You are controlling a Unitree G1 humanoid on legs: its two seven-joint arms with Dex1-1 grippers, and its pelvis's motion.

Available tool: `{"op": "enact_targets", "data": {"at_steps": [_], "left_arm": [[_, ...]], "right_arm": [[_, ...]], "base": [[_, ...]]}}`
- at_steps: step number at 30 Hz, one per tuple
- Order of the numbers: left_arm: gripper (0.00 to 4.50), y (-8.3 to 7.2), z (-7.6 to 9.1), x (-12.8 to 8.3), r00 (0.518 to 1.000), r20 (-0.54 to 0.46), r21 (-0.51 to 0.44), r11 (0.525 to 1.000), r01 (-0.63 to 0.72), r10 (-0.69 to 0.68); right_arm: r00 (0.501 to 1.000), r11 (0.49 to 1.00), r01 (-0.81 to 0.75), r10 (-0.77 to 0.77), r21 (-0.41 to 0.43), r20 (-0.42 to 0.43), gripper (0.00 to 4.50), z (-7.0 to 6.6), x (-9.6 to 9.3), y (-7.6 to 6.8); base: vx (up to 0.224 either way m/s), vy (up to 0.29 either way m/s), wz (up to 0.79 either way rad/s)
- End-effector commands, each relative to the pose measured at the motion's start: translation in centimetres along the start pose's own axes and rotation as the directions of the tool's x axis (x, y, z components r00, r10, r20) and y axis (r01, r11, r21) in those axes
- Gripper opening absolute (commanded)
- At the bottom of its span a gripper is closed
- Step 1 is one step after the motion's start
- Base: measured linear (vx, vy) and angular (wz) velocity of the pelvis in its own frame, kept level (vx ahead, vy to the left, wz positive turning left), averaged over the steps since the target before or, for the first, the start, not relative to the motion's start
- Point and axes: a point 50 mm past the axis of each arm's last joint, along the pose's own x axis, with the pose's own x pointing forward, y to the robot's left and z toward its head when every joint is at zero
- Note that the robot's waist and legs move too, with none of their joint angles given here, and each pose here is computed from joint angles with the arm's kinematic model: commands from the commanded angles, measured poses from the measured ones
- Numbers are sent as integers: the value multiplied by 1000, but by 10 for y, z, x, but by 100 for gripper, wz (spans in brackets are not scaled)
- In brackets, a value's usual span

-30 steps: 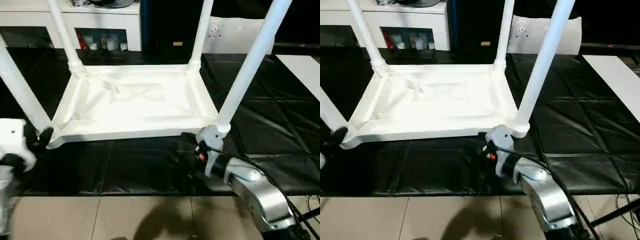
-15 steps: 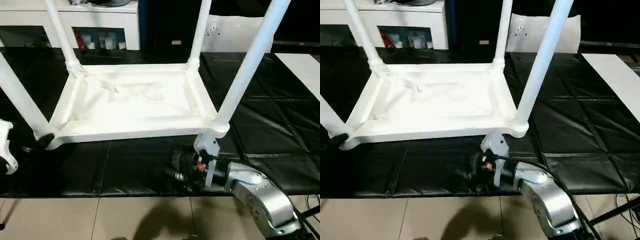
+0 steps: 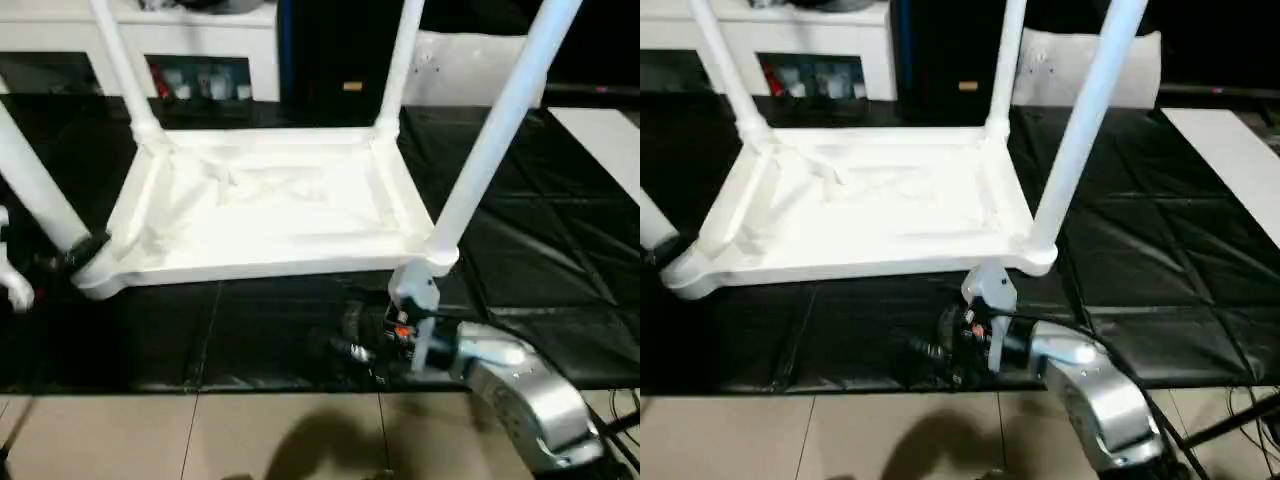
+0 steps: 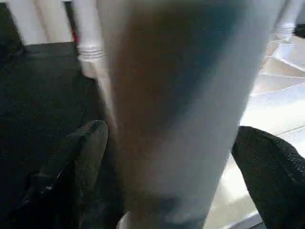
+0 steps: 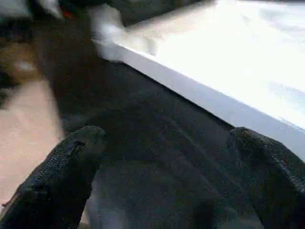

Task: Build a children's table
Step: Rotate table base

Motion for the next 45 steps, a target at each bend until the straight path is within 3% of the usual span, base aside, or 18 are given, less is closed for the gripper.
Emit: {"op": "enact_targets", "data": {"at_steps": [1, 5, 9, 13, 14, 15, 18, 24, 25, 28, 36, 37, 45], "left_arm": [[446, -6, -1, 4, 998, -3, -26, 997, 69, -69], [446, -26, -4, 4, 974, -2, -70, 972, 224, -225], [446, -54, -9, -5, 916, -34, -74, 915, 397, -400], [446, -78, -7, -14, 852, -32, -105, 850, 517, -522], [446, -78, -7, -14, 852, -32, -105, 850, 517, -522], [446, -98, -4, -18, 797, -33, -122, 794, 596, -603], [446, -122, -5, -22, 722, -48, -148, 720, 678, -690], [446, -166, 1, -12, 645, 21, -154, 635, 757, -764], [446, -166, 1, -12, 645, 21, -154, 635, 757, -764], [446, -203, 8, 1, 575, 82, -153, 560, 814, -814], [446, -238, 7, 22, 508, 76, -130, 497, 858, -858], [446, -248, 10, 27, 490, 88, -124, 478, 869, -868], [446, -279, 21, 46, 438, 115, -57, 434, 899, -892]], "right_arm": [[991, 992, 126, -126, -13, -40, 450, -1, 4, -11], [966, 970, 243, -242, 0, -95, 450, -9, 7, -22], [905, 928, 368, -373, -65, -206, 450, -21, 11, -37], [860, 890, 451, -454, -72, -232, 450, -23, 17, -51], [860, 890, 451, -454, -72, -232, 450, -23, 17, -51], [859, 890, 449, -453, -76, -239, 450, -23, 23, -57], [869, 894, 442, -446, -70, -217, 450, -18, 33, -60], [885, 903, 423, -429, -74, -180, 450, -7, 50, -59], [885, 903, 423, -429, -74, -180, 450, -7, 50, -59], [898, 914, 399, -407, -80, -168, 450, -3, 60, -57], [918, 933, 347, -359, -97, -169, 450, -4, 69, -55], [926, 940, 329, -340, -89, -162, 450, -3, 72, -53], [938, 948, 312, -318, -68, -134, 450, 1, 79, -53]], "base": [[0, 0, 0], [0, 0, 0], [0, 0, 0], [0, 0, 0], [0, 0, 0], [0, 0, 0], [0, 0, 0], [0, 0, 0], [0, 0, 0], [0, 0, 0], [0, 0, 0], [0, 0, 0], [0, 0, 0]]}}
